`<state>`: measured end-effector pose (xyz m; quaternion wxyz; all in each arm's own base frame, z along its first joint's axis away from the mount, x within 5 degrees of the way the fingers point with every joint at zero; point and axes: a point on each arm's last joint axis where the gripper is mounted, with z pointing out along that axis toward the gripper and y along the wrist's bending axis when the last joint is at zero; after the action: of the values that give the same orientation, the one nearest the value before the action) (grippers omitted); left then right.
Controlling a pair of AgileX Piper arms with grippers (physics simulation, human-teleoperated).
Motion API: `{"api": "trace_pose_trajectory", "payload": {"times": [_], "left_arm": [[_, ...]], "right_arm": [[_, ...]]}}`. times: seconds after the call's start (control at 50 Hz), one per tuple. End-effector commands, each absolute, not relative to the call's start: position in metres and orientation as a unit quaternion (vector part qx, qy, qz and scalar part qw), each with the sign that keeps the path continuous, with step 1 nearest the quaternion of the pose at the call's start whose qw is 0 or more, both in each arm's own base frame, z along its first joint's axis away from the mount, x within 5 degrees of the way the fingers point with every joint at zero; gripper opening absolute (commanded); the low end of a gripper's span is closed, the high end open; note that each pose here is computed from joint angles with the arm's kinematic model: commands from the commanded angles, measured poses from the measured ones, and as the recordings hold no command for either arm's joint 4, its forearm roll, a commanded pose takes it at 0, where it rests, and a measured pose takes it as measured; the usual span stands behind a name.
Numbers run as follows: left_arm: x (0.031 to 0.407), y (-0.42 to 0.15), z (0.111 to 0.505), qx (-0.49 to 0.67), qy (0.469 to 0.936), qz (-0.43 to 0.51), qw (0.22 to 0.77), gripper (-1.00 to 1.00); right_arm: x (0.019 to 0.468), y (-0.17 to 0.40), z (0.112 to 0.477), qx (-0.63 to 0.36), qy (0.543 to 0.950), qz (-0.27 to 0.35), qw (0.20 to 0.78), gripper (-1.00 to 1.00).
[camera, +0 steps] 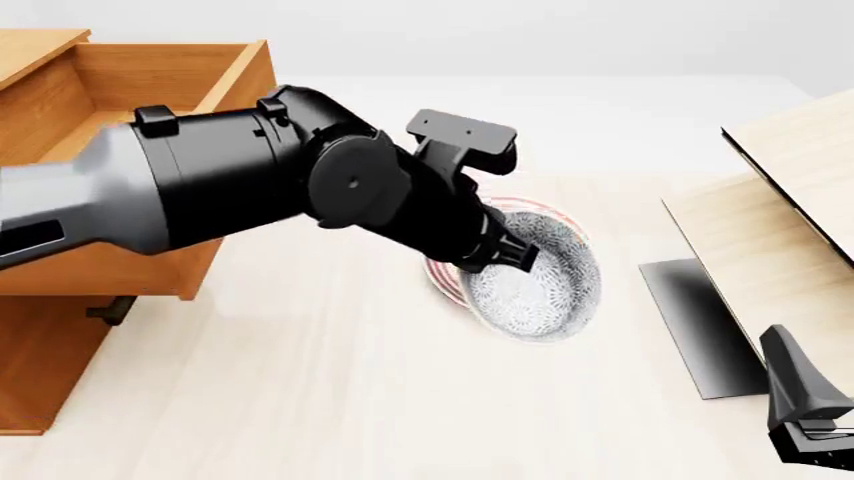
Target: Open the top drawer of the cabinet and put the bowl in it.
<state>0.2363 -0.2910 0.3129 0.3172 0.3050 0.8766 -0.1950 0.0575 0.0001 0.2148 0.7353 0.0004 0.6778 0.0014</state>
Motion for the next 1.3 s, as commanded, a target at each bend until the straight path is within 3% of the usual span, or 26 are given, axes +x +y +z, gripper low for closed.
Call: {"api": "trace_pose_trajectory", "payload": {"times": [0.02, 0.86, 1.3], "left_arm": [[0.25, -0.286, 0.339, 0.298, 0.873, -0.194, 0.334, -1.0], [0.284, -0.27, 0.423, 0.266, 0.855, -0.197, 0.399, -1.0], [0.3, -0.268, 0.446, 0.238, 0.858, -0.202, 0.409, -1.0]], "right_arm": [[0.057, 0.0, 0.215, 0.0, 0.677, 0.001, 0.736, 1.0], [0.057, 0.0, 0.215, 0.0, 0.677, 0.001, 0.736, 1.0], [0.057, 0.0, 0.215, 0.0, 0.677, 0.001, 0.736, 1.0]]}}
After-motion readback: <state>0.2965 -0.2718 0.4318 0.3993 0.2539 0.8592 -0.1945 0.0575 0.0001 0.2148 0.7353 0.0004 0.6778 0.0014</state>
